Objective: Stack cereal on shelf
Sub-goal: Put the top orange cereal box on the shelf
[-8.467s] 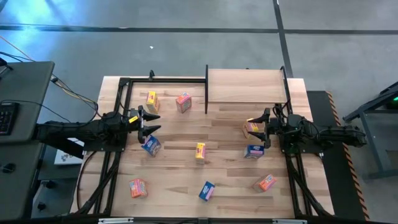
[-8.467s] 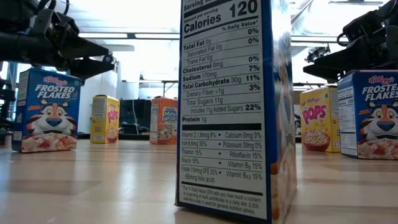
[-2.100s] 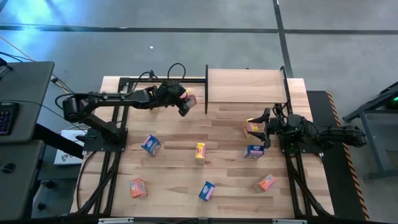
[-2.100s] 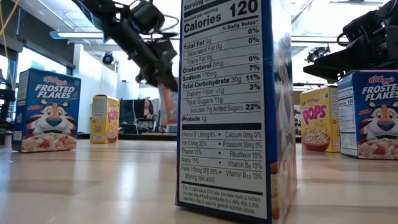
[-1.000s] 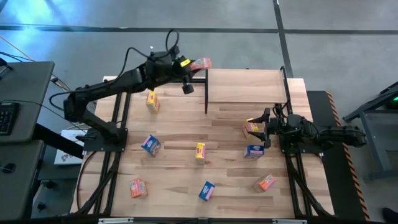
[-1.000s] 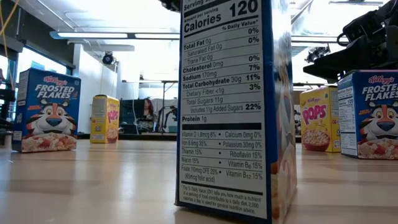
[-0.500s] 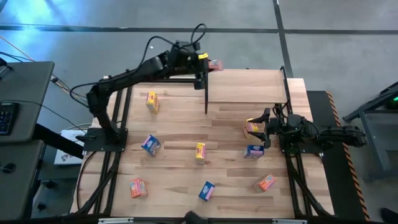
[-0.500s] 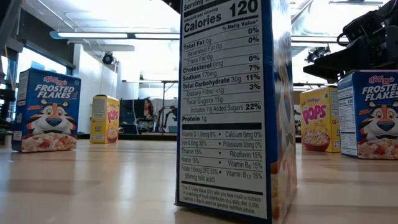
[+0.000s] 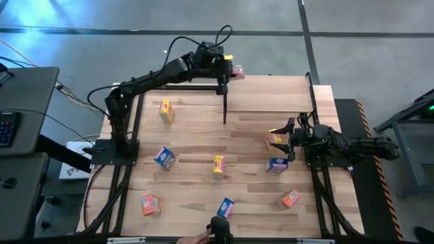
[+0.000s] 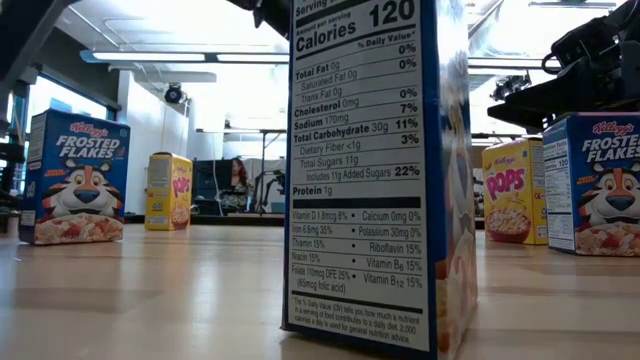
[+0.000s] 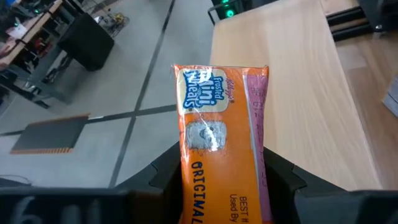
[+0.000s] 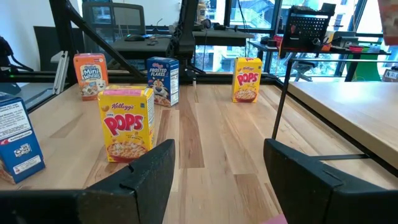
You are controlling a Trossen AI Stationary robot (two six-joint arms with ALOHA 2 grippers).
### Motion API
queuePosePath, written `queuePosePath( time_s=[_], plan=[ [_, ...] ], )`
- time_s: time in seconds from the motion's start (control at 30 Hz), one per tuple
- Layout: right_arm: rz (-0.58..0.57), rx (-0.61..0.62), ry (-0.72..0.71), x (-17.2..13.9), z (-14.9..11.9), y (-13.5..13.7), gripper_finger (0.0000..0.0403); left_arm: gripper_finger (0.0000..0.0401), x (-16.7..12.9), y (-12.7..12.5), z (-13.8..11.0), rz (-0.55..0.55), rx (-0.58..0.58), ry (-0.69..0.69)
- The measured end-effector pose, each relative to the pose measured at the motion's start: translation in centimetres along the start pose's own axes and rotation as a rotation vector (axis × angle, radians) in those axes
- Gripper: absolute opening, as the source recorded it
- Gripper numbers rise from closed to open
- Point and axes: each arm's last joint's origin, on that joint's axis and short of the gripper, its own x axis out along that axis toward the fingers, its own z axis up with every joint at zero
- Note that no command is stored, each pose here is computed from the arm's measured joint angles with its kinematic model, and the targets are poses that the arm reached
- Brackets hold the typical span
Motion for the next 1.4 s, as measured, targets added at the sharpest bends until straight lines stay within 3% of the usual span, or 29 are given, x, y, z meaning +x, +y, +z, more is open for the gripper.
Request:
queuePosePath(
  time_s=[0.57,1.4],
  plan=[
    [0.000,0.000,0.000,0.0,0.0,0.0,0.0239,0.0136,3.3,0.0,-2.6,-0.051,-0.117,0.063],
    [0.000,0.000,0.000,0.0,0.0,0.0,0.0239,0.0136,3.5,0.3,-3.3,-0.111,-0.150,0.064]
  ],
)
